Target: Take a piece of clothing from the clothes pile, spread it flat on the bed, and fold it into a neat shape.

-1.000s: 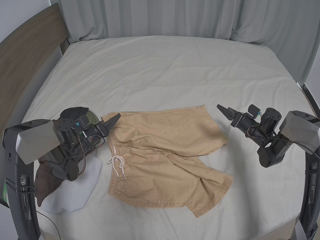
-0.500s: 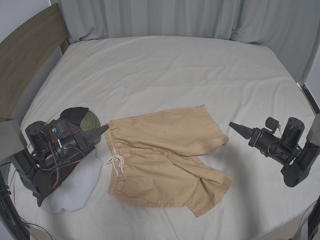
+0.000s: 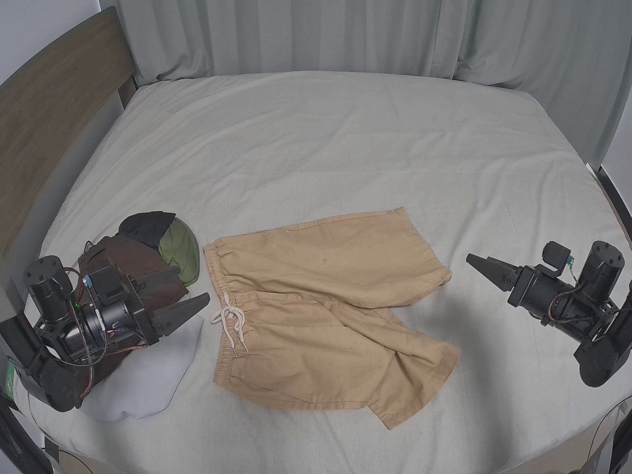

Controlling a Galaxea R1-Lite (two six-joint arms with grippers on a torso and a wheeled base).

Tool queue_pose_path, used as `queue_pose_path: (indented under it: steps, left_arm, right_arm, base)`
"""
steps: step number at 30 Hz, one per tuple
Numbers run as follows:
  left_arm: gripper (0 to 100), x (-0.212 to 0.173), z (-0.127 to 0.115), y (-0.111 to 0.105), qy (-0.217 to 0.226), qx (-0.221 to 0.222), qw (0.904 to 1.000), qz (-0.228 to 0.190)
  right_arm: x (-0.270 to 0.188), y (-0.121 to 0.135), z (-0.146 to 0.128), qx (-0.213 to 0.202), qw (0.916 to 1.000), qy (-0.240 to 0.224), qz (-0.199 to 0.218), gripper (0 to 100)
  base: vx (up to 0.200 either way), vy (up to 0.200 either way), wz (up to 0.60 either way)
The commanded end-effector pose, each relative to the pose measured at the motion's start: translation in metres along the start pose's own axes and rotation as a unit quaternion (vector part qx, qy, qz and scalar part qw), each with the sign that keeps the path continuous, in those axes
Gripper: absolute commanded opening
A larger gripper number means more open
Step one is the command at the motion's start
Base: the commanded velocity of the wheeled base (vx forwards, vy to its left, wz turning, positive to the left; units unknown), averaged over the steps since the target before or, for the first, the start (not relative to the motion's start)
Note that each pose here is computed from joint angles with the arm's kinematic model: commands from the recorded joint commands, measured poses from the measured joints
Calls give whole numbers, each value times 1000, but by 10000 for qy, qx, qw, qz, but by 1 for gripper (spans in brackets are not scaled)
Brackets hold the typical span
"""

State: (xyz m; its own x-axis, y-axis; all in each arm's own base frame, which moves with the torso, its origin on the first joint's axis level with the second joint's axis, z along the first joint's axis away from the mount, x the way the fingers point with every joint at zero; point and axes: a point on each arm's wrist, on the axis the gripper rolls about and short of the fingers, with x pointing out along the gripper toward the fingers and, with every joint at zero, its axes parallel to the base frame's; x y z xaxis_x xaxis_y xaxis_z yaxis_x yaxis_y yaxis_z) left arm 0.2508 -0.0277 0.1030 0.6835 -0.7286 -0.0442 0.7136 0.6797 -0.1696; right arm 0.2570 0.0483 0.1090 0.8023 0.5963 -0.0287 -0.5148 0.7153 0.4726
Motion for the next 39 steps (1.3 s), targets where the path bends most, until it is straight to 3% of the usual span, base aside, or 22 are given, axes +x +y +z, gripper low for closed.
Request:
queue_pose_path:
  steps: [1, 19, 31, 39]
  left_arm:
    - [100, -5, -2, 1, 29, 39, 10000, 44]
    - [100, -6, -6, 0, 114, 464, 9989, 40]
    - [100, -3, -33, 6, 562, 542, 9969, 34]
    - [100, -2, -37, 7, 622, 513, 9967, 33]
  right_arm:
    - [2, 2, -2, 16, 10000, 47, 49, 100]
    - [3, 3, -8, 86, 9998, 165, 65, 100]
    - [-6, -9, -42, 484, 9947, 858, -296, 100]
    - [-10, -17, -58, 672, 9893, 1181, -523, 100]
  base:
    - [0, 0, 0]
    - [0, 0, 0]
    - [0, 0, 0]
    - [0, 0, 0]
